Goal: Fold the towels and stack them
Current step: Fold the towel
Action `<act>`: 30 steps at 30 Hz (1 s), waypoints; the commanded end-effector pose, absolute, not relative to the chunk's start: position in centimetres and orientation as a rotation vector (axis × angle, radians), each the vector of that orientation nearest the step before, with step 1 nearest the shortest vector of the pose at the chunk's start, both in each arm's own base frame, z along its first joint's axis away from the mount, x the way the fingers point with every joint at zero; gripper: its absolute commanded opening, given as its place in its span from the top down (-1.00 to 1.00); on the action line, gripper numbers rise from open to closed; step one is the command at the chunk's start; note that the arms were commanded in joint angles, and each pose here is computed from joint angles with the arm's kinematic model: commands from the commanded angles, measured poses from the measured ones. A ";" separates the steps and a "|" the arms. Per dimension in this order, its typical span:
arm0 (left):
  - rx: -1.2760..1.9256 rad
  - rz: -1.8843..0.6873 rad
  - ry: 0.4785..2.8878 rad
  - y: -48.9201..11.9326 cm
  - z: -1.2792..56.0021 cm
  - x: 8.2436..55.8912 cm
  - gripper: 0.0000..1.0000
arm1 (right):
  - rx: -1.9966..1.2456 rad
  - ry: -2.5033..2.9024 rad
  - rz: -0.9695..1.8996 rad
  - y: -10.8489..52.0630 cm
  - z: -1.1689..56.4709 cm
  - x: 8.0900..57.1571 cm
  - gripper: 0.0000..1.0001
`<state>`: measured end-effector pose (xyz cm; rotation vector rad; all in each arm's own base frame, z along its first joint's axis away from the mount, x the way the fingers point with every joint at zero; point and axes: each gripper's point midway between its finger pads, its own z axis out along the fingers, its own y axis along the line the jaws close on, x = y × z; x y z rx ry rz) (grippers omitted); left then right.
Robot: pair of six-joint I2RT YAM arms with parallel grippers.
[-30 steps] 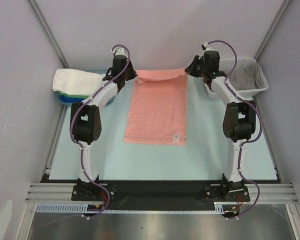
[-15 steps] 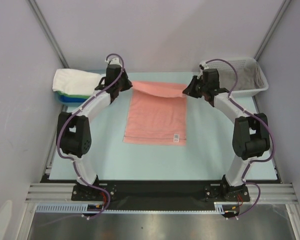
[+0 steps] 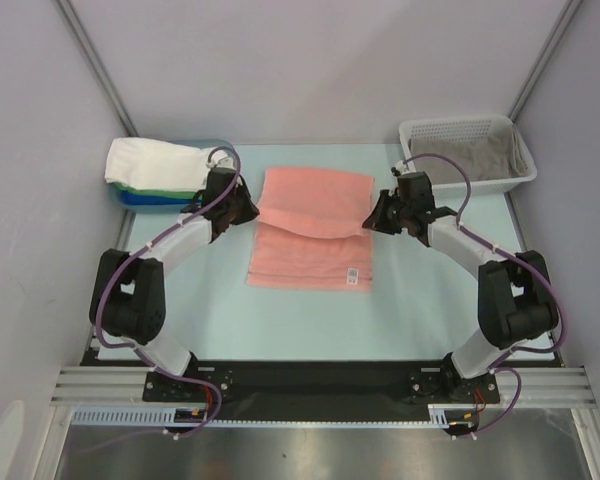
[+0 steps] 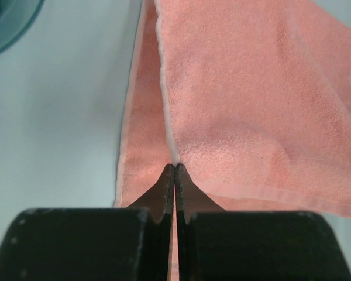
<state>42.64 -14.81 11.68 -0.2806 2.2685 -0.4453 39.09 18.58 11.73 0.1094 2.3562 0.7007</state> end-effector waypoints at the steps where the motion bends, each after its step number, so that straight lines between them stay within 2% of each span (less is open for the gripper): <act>1: -0.278 -0.513 2.236 -15.7 13.2 41.3 1.00 | 0.126 2.350 0.691 18.5 12.0 37.8 1.00; 14: -0.292 -0.519 2.361 -16.1 9.3 37.4 0.99 | 0.126 2.433 0.639 18.1 9.2 34.7 1.00; 30: -0.292 -0.524 2.281 -15.3 14.0 36.3 0.99 | 0.090 2.357 0.546 16.5 14.7 34.4 1.00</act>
